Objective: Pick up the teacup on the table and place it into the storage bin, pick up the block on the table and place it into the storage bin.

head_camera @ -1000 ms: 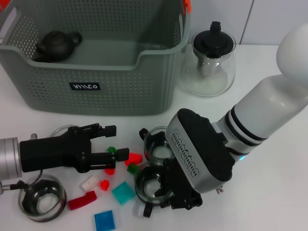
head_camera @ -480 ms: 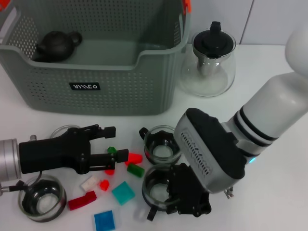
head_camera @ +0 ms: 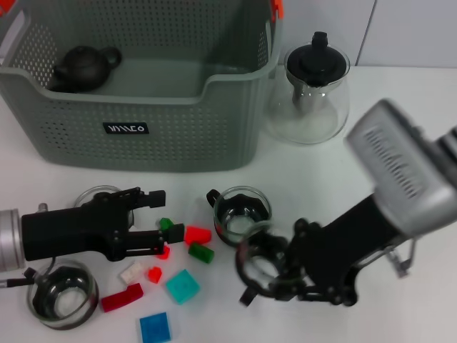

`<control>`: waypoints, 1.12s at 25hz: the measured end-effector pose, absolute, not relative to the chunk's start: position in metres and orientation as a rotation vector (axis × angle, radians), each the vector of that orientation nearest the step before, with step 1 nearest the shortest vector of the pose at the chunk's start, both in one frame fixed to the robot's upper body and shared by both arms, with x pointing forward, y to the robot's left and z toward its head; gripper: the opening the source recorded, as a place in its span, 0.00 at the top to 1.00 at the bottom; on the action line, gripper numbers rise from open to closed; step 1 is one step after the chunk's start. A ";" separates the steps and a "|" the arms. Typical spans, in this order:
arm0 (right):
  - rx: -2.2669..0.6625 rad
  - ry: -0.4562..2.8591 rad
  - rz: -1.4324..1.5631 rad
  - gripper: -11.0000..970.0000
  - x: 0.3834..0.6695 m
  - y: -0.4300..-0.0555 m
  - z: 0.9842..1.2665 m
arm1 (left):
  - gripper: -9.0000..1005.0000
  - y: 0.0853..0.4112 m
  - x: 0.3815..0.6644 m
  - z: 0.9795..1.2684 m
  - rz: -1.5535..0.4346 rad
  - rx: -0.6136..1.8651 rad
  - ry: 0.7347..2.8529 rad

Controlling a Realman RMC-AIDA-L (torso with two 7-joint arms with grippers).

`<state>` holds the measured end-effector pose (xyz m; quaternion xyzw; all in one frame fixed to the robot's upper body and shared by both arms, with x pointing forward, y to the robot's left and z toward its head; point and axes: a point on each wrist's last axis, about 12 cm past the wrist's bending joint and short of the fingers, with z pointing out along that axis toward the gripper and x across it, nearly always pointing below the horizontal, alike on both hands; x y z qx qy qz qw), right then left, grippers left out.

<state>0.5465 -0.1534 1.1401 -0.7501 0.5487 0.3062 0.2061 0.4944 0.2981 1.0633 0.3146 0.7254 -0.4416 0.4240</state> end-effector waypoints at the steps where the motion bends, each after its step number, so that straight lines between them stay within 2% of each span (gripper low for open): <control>1: -2.064 1.543 0.871 0.93 0.547 -0.161 1.142 | 0.14 0.300 0.494 1.063 -1.098 0.782 1.818; 5: -1.954 1.597 0.918 0.93 0.547 -0.191 1.151 | 0.14 0.312 0.491 1.063 -1.059 0.722 1.821; 10: -1.799 1.554 0.960 0.93 0.548 -0.221 1.190 | 0.14 0.317 0.490 1.062 -1.037 0.699 1.815; 11: -1.799 1.554 0.960 0.93 0.548 -0.221 1.190 | 0.14 0.317 0.490 1.062 -1.035 0.702 1.818; 12: -1.722 1.492 0.953 0.93 0.551 -0.222 1.219 | 0.14 0.316 0.490 1.062 -1.034 0.705 1.820; 14: -1.694 1.451 0.948 0.93 0.553 -0.219 1.235 | 0.14 0.315 0.491 1.062 -1.037 0.716 1.825; 18: -1.586 1.357 0.957 0.93 0.565 -0.205 1.274 | 0.14 0.314 0.491 1.061 -1.038 0.720 1.828; 23: -1.409 1.366 0.900 0.93 0.601 -0.161 1.313 | 0.14 0.308 0.491 1.061 -1.058 0.724 1.813; 28: -1.266 1.520 0.734 0.92 0.650 -0.114 1.328 | 0.14 0.304 0.491 1.060 -1.069 0.724 1.811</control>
